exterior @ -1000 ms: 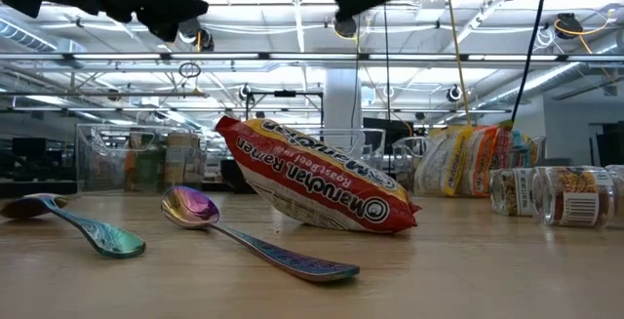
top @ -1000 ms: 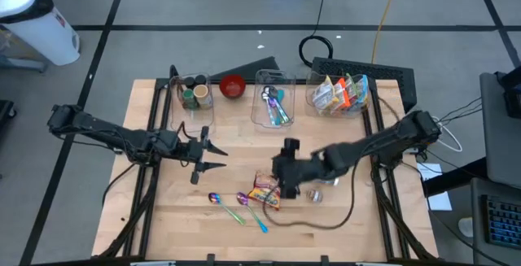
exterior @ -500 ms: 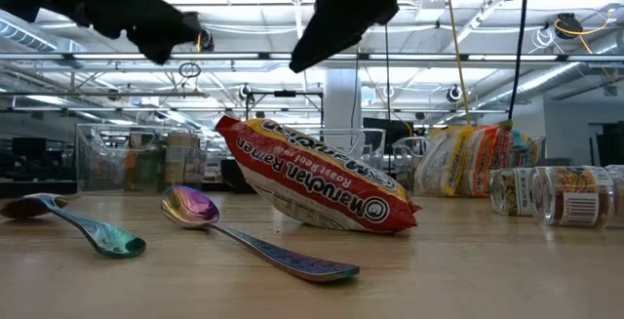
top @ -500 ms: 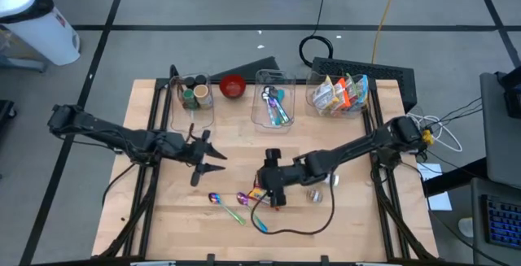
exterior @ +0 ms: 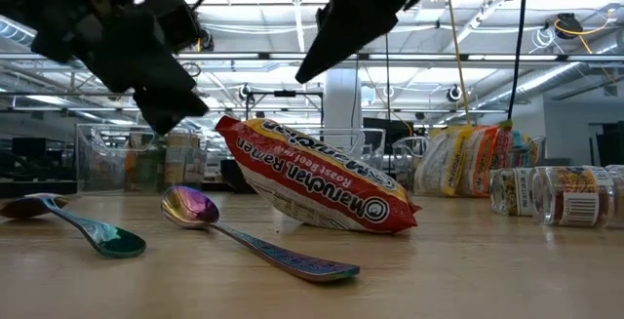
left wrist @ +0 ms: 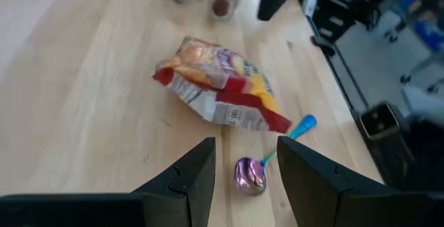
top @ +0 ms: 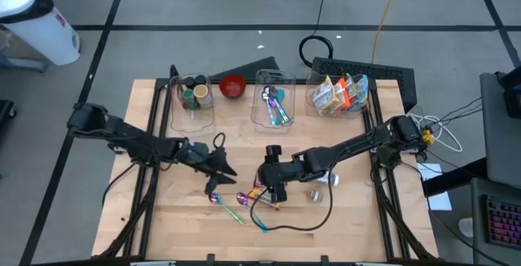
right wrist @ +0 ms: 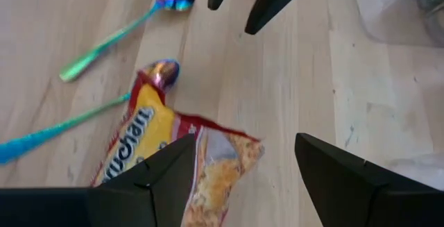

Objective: Pick & Place Food Item
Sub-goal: Put the red noodle pack into the right transparent bin

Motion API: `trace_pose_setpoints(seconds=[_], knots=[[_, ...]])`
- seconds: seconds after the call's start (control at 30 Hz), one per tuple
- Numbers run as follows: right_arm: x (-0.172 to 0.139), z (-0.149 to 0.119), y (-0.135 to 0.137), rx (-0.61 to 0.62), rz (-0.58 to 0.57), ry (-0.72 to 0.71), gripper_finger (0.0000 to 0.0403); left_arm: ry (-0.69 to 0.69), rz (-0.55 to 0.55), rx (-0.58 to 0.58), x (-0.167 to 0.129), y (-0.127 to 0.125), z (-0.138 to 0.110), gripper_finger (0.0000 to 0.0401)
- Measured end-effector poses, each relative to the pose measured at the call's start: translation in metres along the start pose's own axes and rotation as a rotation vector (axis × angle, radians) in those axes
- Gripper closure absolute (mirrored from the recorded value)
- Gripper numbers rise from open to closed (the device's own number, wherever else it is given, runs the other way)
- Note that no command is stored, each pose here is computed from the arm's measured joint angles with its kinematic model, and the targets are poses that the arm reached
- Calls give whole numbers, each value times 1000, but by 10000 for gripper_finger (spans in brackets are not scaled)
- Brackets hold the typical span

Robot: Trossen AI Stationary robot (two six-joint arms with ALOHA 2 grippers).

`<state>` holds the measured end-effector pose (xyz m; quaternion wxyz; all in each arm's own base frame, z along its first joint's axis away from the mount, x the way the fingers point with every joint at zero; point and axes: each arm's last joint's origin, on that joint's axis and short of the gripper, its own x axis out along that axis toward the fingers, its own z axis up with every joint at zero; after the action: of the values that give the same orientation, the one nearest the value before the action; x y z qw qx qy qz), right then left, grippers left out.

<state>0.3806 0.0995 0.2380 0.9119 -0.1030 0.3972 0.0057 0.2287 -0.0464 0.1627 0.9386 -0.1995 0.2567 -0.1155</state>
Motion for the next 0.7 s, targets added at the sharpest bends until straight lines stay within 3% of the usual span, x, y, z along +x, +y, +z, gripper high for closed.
trace_pose_setpoints(seconds=[0.17, 0.37, 0.6, 0.7], knots=[[0, -4, 0, -19, -1, 39, 164, -40, 28, -140, 18, 5, -6, 238], [0, -6, -2, -43, -6, 57, 165, -44, 40, -216, 41, 3, -8, 238], [0, -6, -2, -60, -8, 57, 165, 39, -37, -186, 75, -14, -1, 238], [0, -5, -2, -59, -8, 57, 165, 113, 3, -178, 85, -19, 0, 238]])
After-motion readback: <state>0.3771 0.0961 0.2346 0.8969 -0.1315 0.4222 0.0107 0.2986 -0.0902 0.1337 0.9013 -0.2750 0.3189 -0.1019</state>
